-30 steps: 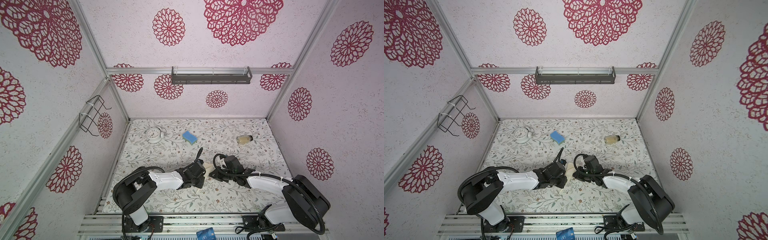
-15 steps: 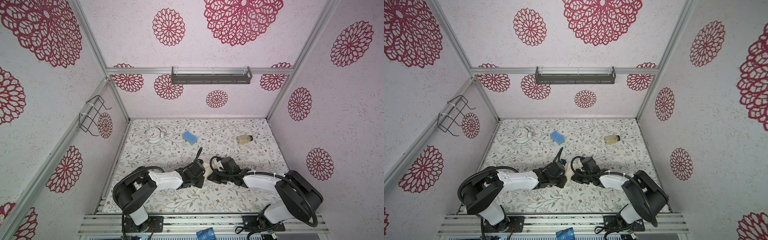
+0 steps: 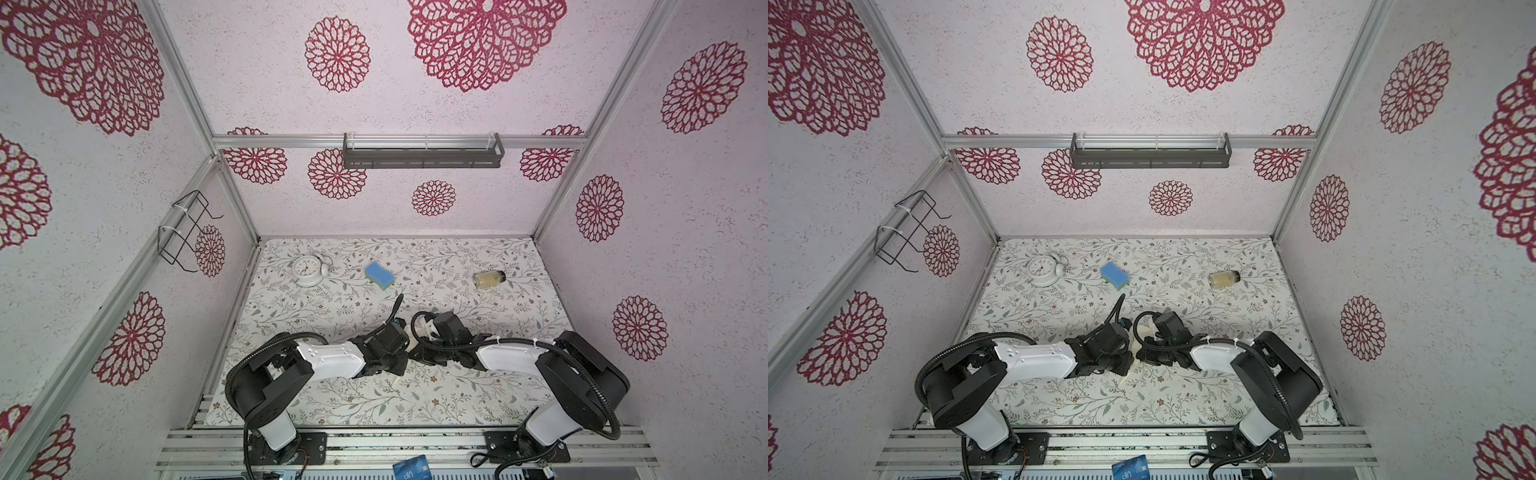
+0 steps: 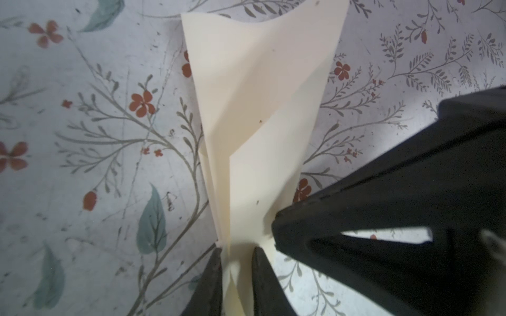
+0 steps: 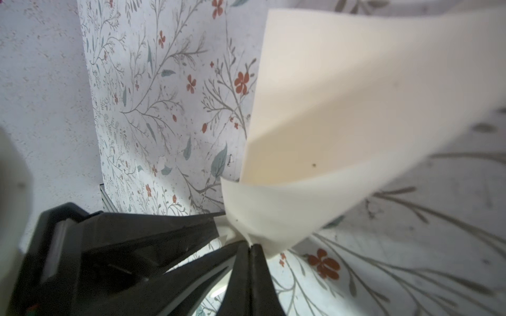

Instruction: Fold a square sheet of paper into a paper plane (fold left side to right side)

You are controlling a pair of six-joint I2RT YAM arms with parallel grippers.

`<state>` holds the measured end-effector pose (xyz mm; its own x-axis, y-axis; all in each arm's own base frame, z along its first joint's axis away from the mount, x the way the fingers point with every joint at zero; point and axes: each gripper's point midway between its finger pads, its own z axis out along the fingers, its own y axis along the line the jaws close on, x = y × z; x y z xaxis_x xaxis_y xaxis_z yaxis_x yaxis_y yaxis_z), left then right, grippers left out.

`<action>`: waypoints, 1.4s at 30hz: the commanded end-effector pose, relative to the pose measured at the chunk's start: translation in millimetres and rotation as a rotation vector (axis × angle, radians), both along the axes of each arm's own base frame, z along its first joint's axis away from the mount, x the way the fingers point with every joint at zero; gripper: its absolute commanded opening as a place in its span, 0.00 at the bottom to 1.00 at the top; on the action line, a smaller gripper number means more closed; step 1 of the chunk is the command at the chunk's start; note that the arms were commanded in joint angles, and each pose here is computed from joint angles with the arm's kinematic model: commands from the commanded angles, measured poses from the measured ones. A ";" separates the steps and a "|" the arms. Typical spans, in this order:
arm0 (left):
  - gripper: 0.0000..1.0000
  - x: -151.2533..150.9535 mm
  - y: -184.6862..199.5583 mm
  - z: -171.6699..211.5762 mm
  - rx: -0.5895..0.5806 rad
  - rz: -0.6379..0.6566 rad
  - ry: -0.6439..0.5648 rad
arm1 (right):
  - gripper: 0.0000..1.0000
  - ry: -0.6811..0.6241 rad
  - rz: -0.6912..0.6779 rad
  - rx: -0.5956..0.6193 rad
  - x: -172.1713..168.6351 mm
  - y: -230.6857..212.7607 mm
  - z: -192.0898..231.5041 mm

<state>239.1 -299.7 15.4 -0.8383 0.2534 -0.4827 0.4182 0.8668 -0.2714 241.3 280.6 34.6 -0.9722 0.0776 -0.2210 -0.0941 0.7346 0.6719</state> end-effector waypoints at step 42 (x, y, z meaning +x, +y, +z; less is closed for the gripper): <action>0.00 -0.6 -17.7 23.5 -0.238 0.120 0.068 | 0.00 0.095 -0.112 -0.048 -5.1 -12.4 -39.3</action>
<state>229.7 -312.0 33.1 -0.9002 0.0648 -0.4306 0.2942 0.8196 -0.4916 250.3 283.5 21.2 -0.9664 0.1741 -0.1889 -0.0084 0.7134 0.7007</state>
